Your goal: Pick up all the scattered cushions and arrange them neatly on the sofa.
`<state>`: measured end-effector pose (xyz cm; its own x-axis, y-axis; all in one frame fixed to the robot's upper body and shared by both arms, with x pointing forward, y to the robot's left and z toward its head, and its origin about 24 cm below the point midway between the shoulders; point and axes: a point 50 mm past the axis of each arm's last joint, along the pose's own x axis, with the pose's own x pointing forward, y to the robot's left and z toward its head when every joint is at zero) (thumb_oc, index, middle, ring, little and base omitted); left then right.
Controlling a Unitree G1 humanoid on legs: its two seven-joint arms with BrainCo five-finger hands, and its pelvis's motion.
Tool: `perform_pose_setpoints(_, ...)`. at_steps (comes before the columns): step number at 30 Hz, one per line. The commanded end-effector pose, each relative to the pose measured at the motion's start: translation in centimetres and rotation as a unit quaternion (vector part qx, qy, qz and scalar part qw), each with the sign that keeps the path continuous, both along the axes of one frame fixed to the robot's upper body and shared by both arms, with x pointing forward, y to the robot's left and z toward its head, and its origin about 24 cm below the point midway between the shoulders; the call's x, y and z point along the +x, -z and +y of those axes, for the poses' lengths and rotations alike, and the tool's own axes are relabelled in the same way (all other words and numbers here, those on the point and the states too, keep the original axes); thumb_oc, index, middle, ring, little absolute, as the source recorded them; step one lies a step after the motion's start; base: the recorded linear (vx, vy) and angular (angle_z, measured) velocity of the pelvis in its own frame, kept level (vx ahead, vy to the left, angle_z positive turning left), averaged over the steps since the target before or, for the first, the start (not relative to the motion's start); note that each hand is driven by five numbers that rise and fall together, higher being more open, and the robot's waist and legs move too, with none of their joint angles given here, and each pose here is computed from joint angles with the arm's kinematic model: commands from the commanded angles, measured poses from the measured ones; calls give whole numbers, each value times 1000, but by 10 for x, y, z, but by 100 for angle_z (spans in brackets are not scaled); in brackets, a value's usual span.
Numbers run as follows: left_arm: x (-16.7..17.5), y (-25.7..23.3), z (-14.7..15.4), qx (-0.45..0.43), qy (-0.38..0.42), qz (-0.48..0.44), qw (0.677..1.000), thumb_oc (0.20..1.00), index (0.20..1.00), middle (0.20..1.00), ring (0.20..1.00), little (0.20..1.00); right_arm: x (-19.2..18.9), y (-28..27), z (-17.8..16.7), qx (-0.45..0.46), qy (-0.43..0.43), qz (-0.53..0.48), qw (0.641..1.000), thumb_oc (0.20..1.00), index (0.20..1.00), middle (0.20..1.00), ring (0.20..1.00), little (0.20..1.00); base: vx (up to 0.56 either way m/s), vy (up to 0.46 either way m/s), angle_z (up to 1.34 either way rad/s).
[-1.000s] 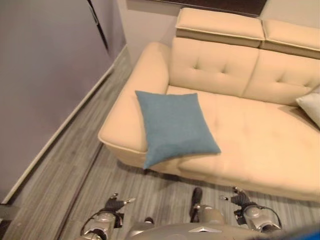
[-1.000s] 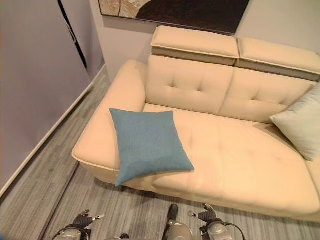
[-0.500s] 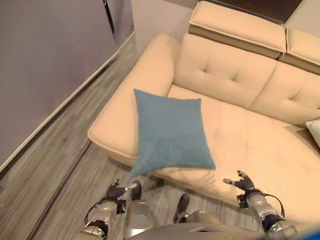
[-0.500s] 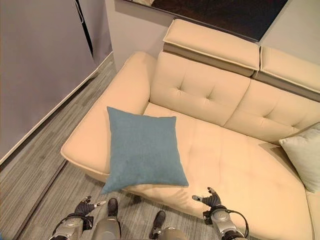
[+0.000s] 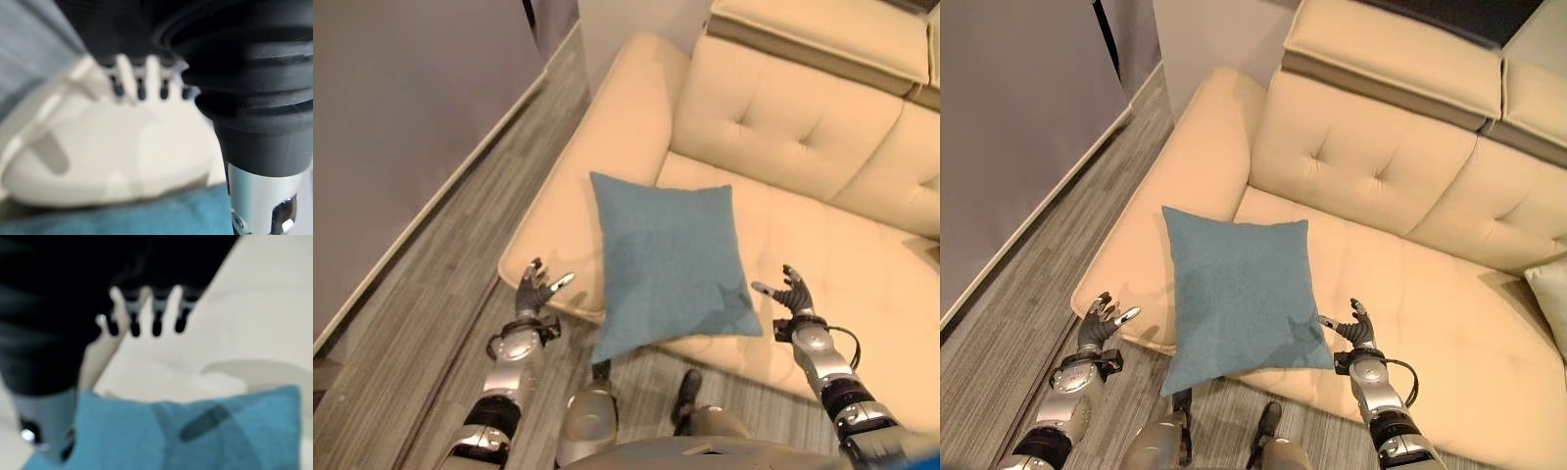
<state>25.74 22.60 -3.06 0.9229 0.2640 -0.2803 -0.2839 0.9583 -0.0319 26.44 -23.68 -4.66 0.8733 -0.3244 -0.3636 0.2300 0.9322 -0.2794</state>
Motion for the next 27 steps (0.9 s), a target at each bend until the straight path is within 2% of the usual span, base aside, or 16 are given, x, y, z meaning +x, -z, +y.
perform_pose_setpoints(1,28,-34,-25,-26,30,-91,995,1000,1000,1000,1000,1000,27,-36,-9,30,31,-89,995,1000,1000,1000,1000,1000,-163,-25,-4)
perform_pose_setpoints(8,58,-63,-54,-19,79,-139,987,1000,1000,1000,1000,1000,52,-63,-10,43,38,-133,989,1000,1000,1000,1000,1000,-33,-31,-5)
perform_pose_setpoints(16,76,-81,-72,-4,112,-157,981,1000,1000,1000,1000,1000,69,-84,-9,61,26,-162,985,1000,1000,1000,1000,1000,-9,-30,-1)
perform_pose_setpoints(20,80,-86,-76,3,127,-162,979,1000,1000,1000,1000,1000,81,-103,-1,87,-3,-197,977,1000,1000,1000,1000,1000,-7,-52,-4)
perform_pose_setpoints(27,88,-102,-80,-18,129,-188,973,1000,1000,1000,1000,1000,100,-132,18,69,-66,-219,971,1000,1000,1000,1000,1000,-16,-55,-8)
